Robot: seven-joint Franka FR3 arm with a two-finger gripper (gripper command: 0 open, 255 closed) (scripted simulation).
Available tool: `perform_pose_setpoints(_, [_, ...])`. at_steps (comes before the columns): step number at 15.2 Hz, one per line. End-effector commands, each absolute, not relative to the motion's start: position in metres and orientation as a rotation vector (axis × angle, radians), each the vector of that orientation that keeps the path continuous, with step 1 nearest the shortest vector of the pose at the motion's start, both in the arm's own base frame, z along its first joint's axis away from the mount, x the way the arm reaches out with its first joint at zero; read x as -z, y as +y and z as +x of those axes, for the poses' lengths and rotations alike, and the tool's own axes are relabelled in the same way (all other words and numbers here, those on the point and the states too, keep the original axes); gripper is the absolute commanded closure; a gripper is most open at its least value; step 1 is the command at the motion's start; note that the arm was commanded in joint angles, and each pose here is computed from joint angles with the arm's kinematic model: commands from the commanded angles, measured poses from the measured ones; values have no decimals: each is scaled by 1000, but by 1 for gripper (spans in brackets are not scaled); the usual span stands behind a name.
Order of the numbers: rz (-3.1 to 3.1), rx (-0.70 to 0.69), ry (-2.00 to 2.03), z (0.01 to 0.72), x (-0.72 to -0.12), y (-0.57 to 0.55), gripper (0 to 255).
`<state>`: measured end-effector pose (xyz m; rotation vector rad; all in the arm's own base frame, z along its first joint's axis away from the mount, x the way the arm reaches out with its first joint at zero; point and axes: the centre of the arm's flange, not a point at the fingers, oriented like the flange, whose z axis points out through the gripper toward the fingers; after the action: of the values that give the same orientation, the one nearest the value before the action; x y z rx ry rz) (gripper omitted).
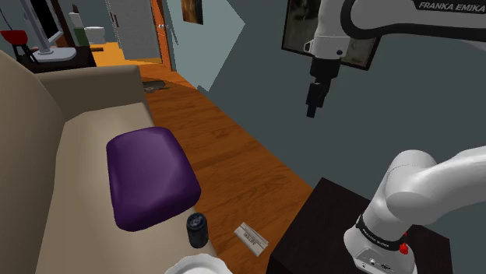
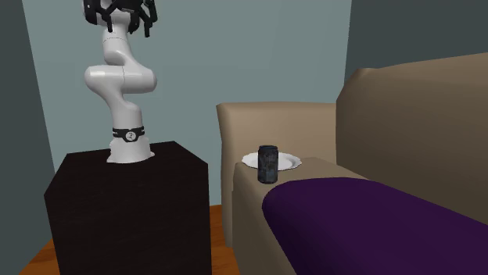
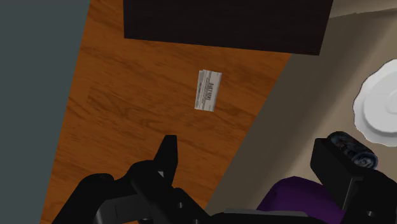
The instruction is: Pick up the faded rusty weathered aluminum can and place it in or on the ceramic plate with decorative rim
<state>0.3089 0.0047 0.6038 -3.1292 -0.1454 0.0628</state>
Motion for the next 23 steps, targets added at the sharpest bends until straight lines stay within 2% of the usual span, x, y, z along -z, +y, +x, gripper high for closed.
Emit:
perform_pose_setpoints(1, [-3129,-63,-145,309,-604,5,0])
perform_pose_setpoints(23, [-3134,-16,-160,393,-417,209,0])
